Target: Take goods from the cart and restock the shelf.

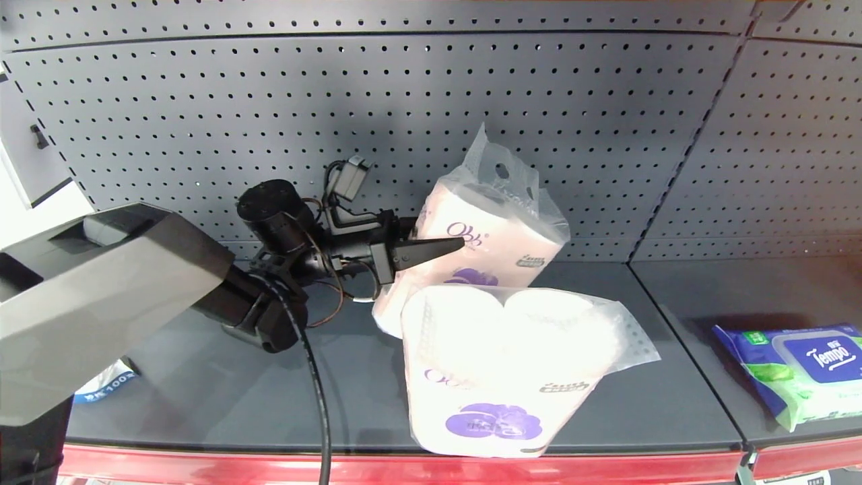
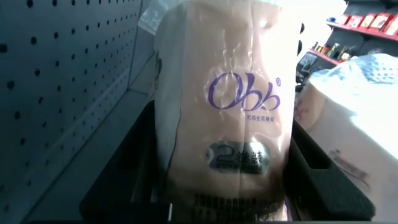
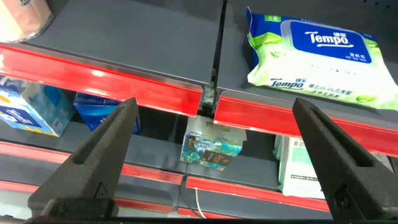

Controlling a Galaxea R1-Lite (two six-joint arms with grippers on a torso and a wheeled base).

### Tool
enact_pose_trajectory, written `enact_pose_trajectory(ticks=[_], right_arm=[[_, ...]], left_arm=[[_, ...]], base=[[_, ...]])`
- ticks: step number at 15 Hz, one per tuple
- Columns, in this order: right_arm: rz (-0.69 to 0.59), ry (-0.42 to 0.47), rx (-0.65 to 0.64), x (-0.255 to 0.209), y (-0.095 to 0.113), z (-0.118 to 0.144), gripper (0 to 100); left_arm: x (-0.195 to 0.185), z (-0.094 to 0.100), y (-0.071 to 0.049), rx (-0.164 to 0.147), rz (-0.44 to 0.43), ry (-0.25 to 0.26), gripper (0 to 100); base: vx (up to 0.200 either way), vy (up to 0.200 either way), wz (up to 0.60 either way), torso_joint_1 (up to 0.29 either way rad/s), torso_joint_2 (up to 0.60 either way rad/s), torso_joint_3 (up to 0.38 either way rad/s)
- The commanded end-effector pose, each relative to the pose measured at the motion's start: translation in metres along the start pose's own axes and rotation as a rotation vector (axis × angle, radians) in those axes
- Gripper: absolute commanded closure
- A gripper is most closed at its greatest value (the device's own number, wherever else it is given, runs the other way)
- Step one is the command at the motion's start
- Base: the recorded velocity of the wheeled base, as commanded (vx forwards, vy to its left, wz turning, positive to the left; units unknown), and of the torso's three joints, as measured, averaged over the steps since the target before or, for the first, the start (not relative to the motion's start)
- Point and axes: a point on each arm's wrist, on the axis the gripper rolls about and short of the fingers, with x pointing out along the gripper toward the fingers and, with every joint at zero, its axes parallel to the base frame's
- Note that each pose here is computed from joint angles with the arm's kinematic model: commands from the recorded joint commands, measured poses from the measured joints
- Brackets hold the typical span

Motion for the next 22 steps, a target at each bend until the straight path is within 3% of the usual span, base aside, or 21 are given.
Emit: enact_pose_trajectory(ticks=[1, 3, 7, 10, 11, 13, 17, 22], right_arm=[[0.001, 0.0, 0.0, 0.0, 0.0, 0.0, 0], [0.001, 0.0, 0.0, 0.0, 0.0, 0.0, 0], [0.001, 0.0, 0.001, 0.0, 0.0, 0.0, 0], [0.001, 0.0, 0.001, 0.0, 0.0, 0.0, 0], [0.0, -0.001, 0.001, 0.0, 0.0, 0.0, 0], [0.001, 0.0, 0.001, 0.0, 0.0, 0.0, 0], [0.0, -0.001, 0.001, 0.0, 0.0, 0.0, 0], [0.001, 0.0, 0.001, 0.0, 0.0, 0.0, 0]], left_arm=[[0.004, 0.004, 0.005, 0.028, -0.005, -0.014, 100], [0.01, 0.005, 0.013, 0.04, -0.013, -0.02, 100], [0.012, 0.006, 0.014, 0.033, -0.011, -0.017, 100], [0.019, 0.008, 0.023, 0.07, -0.018, -0.039, 100], [0.024, 0.009, 0.032, 0.098, -0.025, -0.053, 100], [0.025, 0.008, 0.034, 0.099, -0.026, -0.054, 100], [0.022, -0.008, 0.038, 0.058, -0.019, -0.031, 100], [0.012, -0.013, 0.025, 0.004, -0.01, 0.001, 100]], base=[[0.0, 0.0, 0.0, 0.0, 0.0, 0.0], [0.0, 0.0, 0.0, 0.0, 0.0, 0.0], [0.0, 0.0, 0.0, 0.0, 0.0, 0.0], [0.0, 0.0, 0.0, 0.0, 0.0, 0.0], [0.0, 0.0, 0.0, 0.0, 0.0, 0.0], [0.0, 0.0, 0.0, 0.0, 0.0, 0.0], [0.0, 0.0, 0.0, 0.0, 0.0, 0.0], [0.0, 0.0, 0.0, 0.0, 0.0, 0.0]])
